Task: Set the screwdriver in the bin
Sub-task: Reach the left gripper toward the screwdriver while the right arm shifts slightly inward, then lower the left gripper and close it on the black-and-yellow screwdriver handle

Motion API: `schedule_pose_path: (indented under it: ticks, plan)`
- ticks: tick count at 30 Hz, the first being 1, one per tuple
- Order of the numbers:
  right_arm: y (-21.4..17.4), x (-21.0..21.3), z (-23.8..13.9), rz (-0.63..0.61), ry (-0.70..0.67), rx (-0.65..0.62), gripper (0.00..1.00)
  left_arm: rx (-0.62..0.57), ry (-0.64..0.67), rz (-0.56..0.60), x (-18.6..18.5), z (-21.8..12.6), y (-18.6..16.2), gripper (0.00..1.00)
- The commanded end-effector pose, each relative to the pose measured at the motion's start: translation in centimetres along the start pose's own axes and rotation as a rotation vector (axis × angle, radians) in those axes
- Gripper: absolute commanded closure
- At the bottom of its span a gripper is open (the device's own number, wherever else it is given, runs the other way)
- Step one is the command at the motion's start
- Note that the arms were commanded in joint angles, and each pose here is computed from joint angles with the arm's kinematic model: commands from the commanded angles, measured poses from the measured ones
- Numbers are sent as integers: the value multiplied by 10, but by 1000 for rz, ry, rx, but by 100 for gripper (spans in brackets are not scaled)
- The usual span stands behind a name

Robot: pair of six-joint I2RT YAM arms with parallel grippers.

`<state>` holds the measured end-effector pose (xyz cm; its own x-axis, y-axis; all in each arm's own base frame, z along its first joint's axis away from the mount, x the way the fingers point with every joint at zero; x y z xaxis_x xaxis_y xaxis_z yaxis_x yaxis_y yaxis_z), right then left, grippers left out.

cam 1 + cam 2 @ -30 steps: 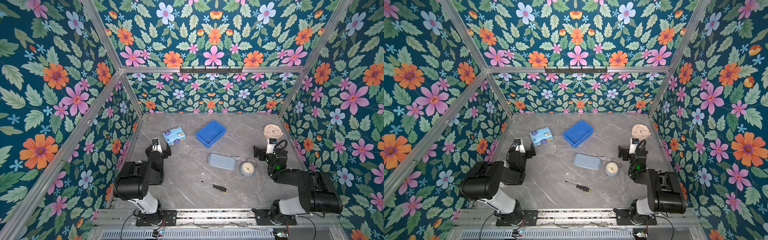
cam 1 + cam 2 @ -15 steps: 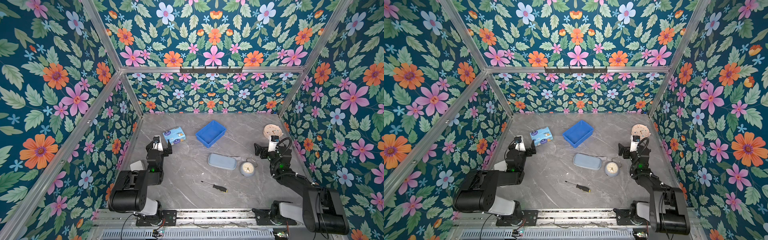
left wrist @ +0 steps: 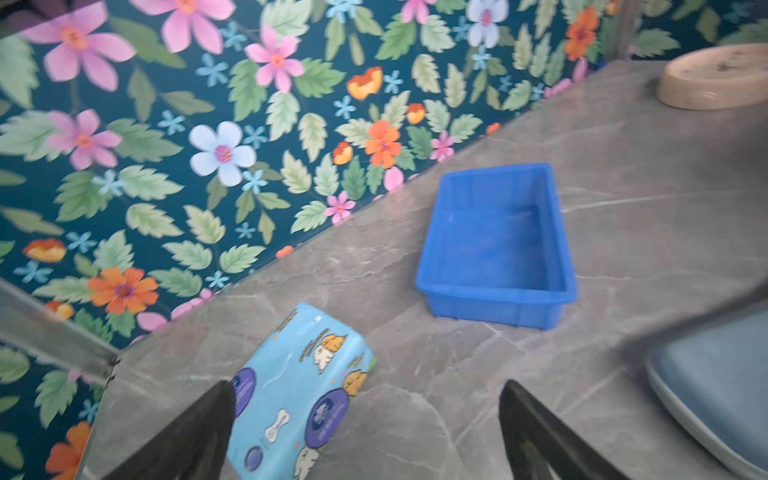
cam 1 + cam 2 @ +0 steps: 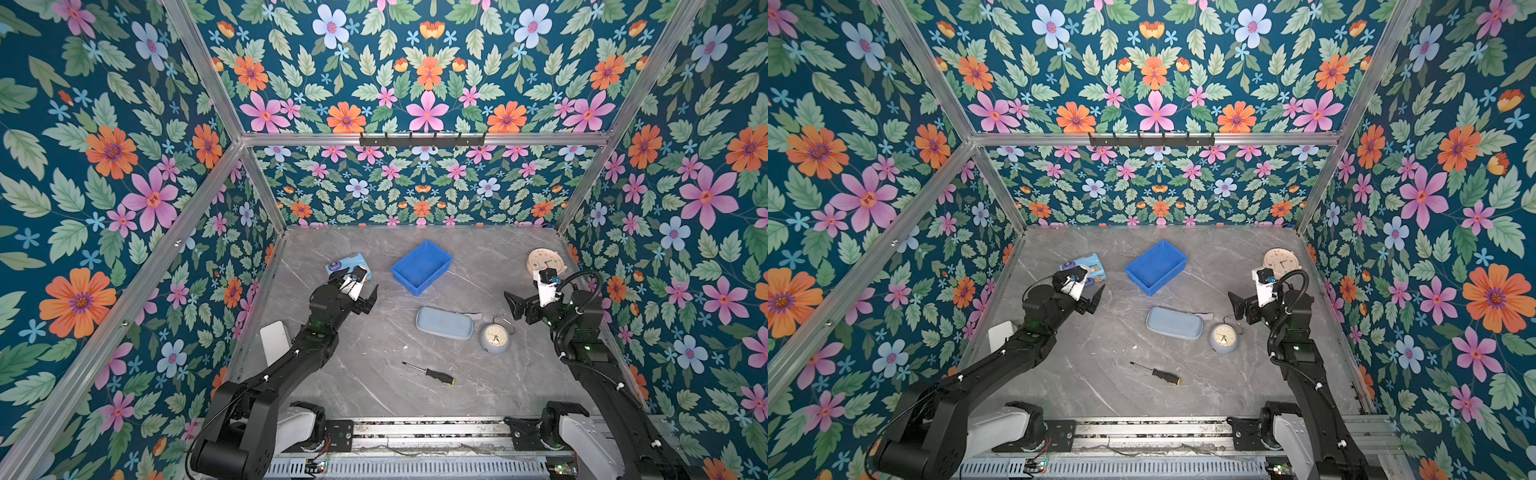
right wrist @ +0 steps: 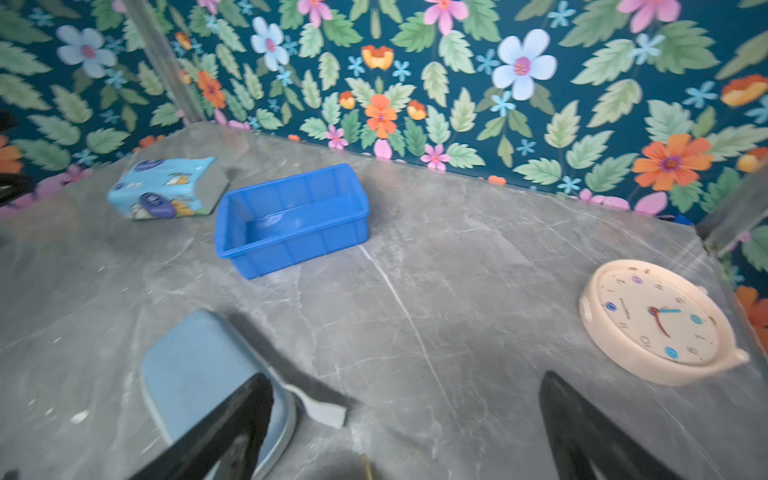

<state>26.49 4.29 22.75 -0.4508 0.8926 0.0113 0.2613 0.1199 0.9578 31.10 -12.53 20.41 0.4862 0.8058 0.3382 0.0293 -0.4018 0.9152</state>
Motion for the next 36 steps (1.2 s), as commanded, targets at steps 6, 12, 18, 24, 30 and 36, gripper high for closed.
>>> schedule_pose_path:
  ticks: [6,12,18,24,30,36]
  plan:
    - [-35,67,-35,-195,372,170,1,47,-306,168,-71,-10,13,0]
    - [-42,95,-57,-222,508,169,1,44,-503,197,-117,-27,12,1]
    - [-48,110,-74,-224,577,208,1,58,-681,261,-163,-39,12,1]
    - [-51,113,-79,-225,588,227,1,99,-841,406,-207,-43,-1,1]
    - [-55,112,-78,-220,586,245,1,146,-996,627,-234,-48,-21,1]
    - [-58,111,-77,-218,575,262,1,216,-1132,710,-249,-49,-37,12]
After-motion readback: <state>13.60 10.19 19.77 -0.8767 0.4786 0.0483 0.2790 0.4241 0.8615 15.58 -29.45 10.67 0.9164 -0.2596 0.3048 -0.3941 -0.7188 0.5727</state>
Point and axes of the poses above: each gripper's point midway between its finger pads, its own z axis out along the fingers, its own x axis along the line the jaws close on, y = z × x, the point moved 5 cm from there along -z, back along the fingers
